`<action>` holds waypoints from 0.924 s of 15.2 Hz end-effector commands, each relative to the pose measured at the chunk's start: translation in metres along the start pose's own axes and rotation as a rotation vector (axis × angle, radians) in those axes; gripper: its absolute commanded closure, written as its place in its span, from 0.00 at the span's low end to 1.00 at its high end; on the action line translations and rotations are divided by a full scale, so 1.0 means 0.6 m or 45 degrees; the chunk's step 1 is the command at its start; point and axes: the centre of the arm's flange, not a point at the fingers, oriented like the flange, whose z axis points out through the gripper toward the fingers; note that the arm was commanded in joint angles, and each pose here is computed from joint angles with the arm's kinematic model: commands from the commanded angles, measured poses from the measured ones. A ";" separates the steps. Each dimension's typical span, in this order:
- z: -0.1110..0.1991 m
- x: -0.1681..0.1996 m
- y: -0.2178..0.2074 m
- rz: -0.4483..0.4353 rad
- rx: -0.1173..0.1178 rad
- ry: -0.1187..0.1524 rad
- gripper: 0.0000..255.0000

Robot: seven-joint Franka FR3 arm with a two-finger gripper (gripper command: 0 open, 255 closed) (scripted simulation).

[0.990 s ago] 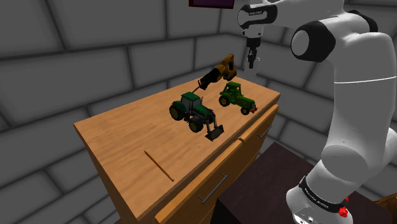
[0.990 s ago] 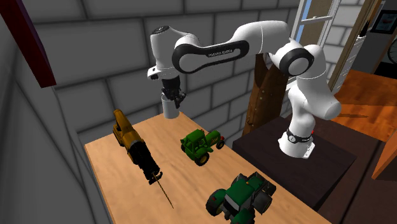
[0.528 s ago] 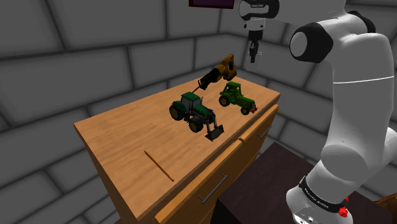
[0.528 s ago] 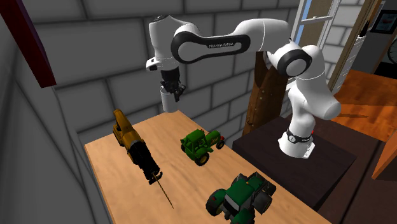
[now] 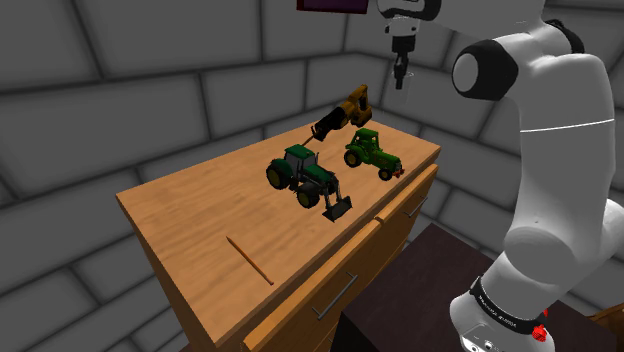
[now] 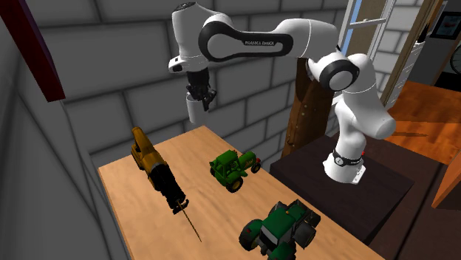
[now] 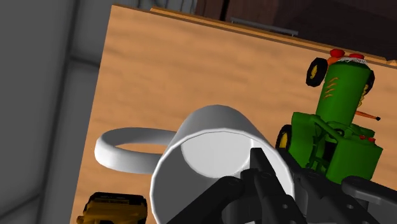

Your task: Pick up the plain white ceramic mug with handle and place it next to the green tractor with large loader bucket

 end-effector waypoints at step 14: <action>-0.021 0.061 -0.311 0.000 0.000 0.001 1.00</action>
